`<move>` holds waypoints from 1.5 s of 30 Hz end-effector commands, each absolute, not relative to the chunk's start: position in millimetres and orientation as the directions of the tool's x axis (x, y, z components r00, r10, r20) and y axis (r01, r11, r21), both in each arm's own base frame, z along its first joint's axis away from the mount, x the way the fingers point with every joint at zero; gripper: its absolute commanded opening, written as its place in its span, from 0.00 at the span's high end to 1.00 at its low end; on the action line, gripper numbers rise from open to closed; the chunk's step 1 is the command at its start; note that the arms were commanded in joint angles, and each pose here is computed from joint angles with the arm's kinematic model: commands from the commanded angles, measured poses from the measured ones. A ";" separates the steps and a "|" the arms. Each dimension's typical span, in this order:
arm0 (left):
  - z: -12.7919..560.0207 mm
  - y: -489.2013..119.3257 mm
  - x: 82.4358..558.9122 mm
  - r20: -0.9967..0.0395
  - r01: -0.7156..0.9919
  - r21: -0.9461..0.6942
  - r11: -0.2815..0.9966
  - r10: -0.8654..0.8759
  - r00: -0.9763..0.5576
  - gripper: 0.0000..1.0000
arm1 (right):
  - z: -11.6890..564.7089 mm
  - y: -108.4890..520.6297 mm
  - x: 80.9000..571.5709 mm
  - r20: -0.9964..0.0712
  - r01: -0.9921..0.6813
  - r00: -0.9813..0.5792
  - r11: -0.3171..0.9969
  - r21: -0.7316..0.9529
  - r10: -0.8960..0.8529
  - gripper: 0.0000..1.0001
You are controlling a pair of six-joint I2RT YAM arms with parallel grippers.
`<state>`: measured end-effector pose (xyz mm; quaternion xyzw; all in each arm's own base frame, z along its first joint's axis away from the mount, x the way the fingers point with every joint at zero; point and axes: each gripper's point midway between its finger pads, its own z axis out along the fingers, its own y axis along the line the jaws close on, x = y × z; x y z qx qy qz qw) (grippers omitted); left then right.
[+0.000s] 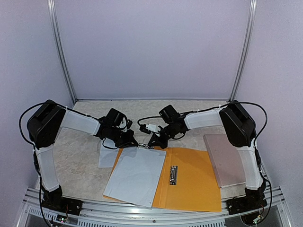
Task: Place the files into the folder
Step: Clamp the file in the folder.
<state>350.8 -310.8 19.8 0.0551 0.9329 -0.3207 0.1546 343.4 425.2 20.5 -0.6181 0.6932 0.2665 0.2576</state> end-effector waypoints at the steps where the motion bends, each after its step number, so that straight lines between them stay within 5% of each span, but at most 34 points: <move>1: -16.2 -293.9 346.2 -0.292 0.174 -0.496 0.851 0.025 -0.956 1.00 | -83.3 369.2 273.6 -0.387 -0.952 -0.219 0.111 0.284 -0.896 1.00; 24: 10.3 -300.2 350.9 -0.343 0.223 -0.508 0.832 0.042 -0.938 1.00 | -86.2 369.0 274.7 -0.377 -0.950 -0.233 0.127 0.285 -0.896 1.00; 45: -38.1 -268.9 320.2 -0.211 0.101 -0.490 0.866 -0.006 -0.977 1.00 | -93.6 364.5 273.9 -0.352 -0.946 -0.248 0.148 0.289 -0.903 1.00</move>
